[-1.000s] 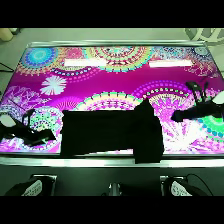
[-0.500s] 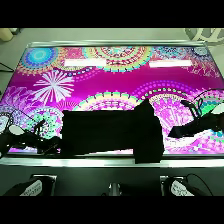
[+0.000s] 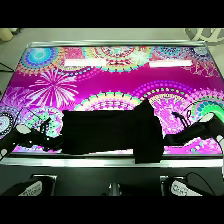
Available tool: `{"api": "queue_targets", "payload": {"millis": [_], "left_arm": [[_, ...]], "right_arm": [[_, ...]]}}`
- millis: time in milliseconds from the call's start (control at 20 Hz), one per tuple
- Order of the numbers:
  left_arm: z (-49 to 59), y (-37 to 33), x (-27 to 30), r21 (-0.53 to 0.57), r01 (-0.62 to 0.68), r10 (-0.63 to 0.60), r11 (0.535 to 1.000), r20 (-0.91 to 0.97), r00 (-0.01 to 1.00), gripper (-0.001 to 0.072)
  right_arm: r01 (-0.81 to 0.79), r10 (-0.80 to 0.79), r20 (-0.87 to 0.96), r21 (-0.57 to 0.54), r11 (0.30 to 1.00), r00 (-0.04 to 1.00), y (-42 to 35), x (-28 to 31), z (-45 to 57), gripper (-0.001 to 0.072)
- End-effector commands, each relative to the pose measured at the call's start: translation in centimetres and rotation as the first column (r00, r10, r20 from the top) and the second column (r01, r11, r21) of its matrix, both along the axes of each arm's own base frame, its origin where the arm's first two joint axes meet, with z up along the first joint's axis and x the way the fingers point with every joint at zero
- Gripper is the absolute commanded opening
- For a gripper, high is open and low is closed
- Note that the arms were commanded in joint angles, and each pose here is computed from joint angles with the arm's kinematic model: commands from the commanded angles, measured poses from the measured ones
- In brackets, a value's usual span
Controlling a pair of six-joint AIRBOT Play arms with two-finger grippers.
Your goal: Fold the shirts.
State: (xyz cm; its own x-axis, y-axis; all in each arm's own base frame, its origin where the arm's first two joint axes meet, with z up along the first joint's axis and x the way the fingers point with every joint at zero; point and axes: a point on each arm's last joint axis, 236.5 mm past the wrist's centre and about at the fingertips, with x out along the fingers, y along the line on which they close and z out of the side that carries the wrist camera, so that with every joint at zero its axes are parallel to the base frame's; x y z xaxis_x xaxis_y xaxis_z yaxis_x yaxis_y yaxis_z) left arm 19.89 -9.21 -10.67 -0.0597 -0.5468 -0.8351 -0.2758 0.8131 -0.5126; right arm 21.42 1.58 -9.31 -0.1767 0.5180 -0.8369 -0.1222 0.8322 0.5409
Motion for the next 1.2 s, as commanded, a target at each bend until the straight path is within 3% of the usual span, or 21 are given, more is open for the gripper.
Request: {"api": "queue_targets", "payload": {"millis": [0, 150, 200, 250, 300, 450, 550, 600, 650, 750, 850, 900, 1000, 1150], "left_arm": [[1.2, -1.0, 0.1, -0.047, 0.019, -0.018, 0.999, 0.017, 1.000, 0.0024], [1.7, -1.1, 0.3, -0.047, 0.018, -0.017, 0.999, 0.038, 0.999, 0.0024], [1.9, -1.1, 0.4, -0.046, 0.020, -0.017, 0.999, 0.045, 0.999, 0.0023], [2.1, -1.1, 0.4, -0.046, 0.021, -0.018, 0.999, 0.051, 0.999, 0.0024], [2.4, -1.1, 0.6, -0.044, 0.024, -0.021, 0.999, 0.065, 0.998, 0.0023], [6.8, -0.4, 4.5, -0.011, 0.004, -0.001, 1.000, 0.238, 0.971, 0.0022], [15.8, 0.6, 9.6, 0.036, -0.028, 0.006, 0.999, 0.515, 0.857, 0.0022], [22.9, 1.2, 11.9, 0.048, -0.079, 0.026, 0.996, 0.676, 0.737, 0.0021], [30.8, 1.8, 13.2, 0.042, -0.135, 0.043, 0.990, 0.820, 0.571, 0.0021], [48.9, 3.4, 11.5, -0.038, -0.268, 0.070, 0.963, 0.991, 0.113, 0.0021], [63.5, 4.4, 4.4, -0.194, -0.311, 0.095, 0.930, 0.947, -0.308, 0.0022], [67.7, 4.3, 1.0, -0.250, -0.289, 0.107, 0.924, 0.895, -0.433, 0.0022], [71.8, 3.5, -4.2, -0.293, -0.242, 0.121, 0.925, 0.830, -0.544, 0.0021], [72.1, 2.7, -6.1, -0.279, -0.228, 0.114, 0.933, 0.829, -0.548, 0.0021]], "right_arm": [[0.013, -0.010, -0.043, 0.059, 0.998, 0.999, 1.5, -1.4, -1.9, 0.0523], [0.051, -0.049, -0.031, 0.075, 0.996, 0.998, 2.2, -1.0, -2.7, 0.0440], [0.059, -0.058, -0.023, 0.071, 0.996, 0.998, 2.1, -0.8, -2.8, 0.0352], [0.061, -0.059, -0.020, 0.067, 0.996, 0.998, 2.1, -0.8, -2.9, 0.0214], [0.057, -0.056, -0.019, 0.069, 0.996, 0.998, 2.0, -0.7, -2.7, 0.0023], [-0.013, 0.002, 0.079, 0.132, 0.991, 0.997, 2.5, 1.6, 2.0, 0.0016], [-0.027, -0.024, 0.361, 0.137, 0.990, 0.932, 2.8, 7.0, 10.5, 0.0015], [-0.014, -0.049, 0.541, 0.113, 0.994, 0.840, 2.7, 10.0, 16.4, 0.0015], [0.012, -0.054, 0.748, 0.061, 0.998, 0.662, 2.4, 12.6, 24.5, 0.0016], [0.160, 0.032, 0.990, -0.054, 0.986, 0.139, 1.5, 12.7, 43.1, 0.0016], [0.354, 0.179, 0.903, -0.032, 0.935, -0.392, 1.7, 4.6, 60.7, 0.0016], [0.417, 0.252, 0.789, 0.006, 0.909, -0.560, 2.5, -1.1, 66.6, 0.0016], [0.518, 0.369, 0.665, 0.033, 0.855, -0.650, 3.1, -8.4, 70.8, 0.0015], [0.564, 0.385, 0.681, 0.050, 0.824, -0.623, 2.7, -10.9, 70.6, 0.0016]]}}
